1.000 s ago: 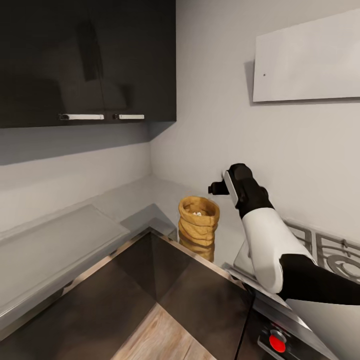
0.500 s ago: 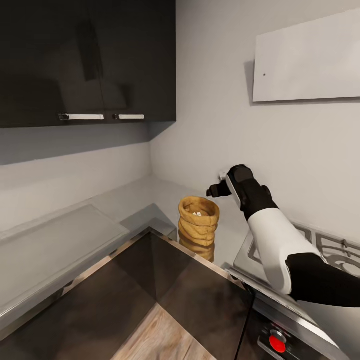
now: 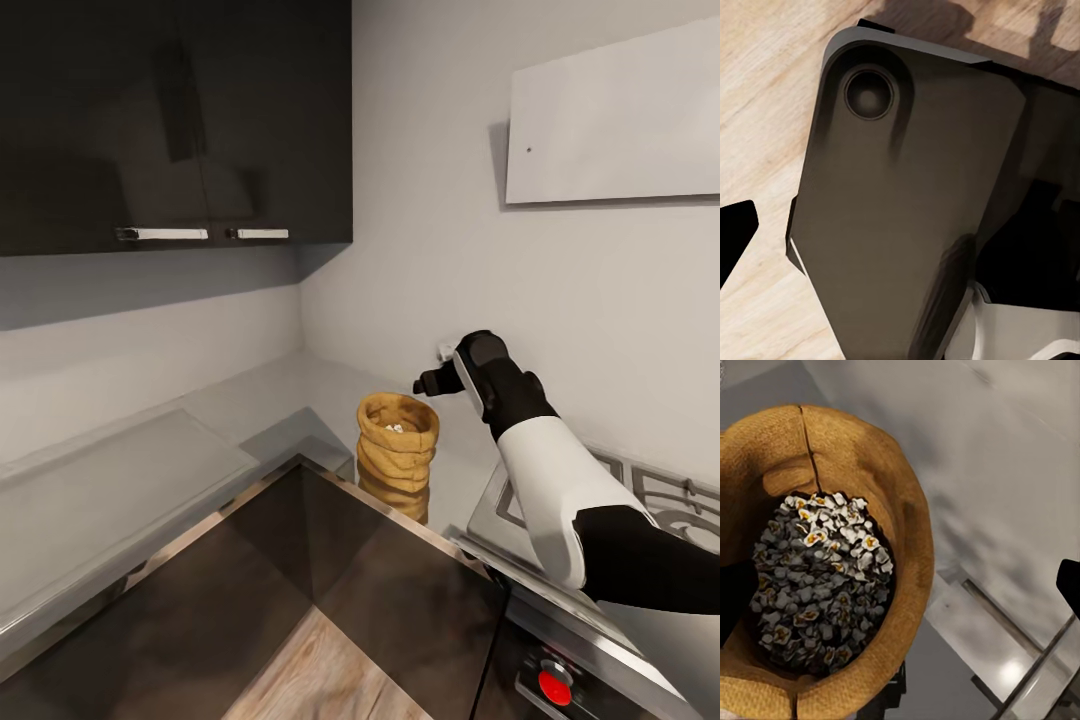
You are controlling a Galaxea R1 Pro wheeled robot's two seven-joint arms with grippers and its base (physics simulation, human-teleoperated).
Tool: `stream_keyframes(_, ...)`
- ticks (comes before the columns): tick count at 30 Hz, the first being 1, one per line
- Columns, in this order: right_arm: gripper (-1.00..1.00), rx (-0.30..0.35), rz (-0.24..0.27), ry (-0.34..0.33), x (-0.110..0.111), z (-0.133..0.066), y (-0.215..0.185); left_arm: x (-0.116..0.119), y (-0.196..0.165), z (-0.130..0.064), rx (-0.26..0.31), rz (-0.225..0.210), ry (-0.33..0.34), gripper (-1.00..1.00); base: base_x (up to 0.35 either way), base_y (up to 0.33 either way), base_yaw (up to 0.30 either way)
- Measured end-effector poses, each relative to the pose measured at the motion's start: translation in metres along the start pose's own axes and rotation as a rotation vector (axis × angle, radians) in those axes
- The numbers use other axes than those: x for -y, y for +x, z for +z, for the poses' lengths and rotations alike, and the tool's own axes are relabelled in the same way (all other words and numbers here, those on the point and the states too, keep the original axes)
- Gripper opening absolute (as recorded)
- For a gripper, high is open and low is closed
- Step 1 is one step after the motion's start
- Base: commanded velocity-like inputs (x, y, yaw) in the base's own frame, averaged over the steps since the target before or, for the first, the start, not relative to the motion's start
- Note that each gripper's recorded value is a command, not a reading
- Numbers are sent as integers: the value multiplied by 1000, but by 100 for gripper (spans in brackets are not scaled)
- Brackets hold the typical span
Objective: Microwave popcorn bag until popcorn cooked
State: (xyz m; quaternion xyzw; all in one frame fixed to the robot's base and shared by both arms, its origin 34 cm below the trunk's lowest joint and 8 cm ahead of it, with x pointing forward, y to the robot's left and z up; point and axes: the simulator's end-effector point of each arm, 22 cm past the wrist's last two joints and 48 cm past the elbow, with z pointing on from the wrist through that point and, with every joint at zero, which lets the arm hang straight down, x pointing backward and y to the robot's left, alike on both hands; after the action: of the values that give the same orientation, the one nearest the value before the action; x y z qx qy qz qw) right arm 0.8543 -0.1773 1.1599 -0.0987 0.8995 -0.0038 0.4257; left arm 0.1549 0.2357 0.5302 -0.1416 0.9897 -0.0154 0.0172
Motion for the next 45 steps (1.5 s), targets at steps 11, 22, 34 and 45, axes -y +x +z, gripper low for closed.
stream_keyframes(11, 100, 0, -5, 7, 1, 0, 0, 0, 0, 0, 0, 0, -1, 100, 0, -166, 0)
stream_keyframes(22, 100, 5, -4, -8, -9, 0, -2, -1, 0, 0, 0, 0, -2, 100, 0, -3, 0)
stream_keyframes(34, 100, 11, -8, -9, -10, 5, 0, 0, 0, 0, 0, 0, 0, 100, 126, 0, 0)
stream_keyframes(45, 100, -9, -18, -17, -12, 25, 18, 0, 0, 0, 0, 0, 0, 100, 10, 0, 0)
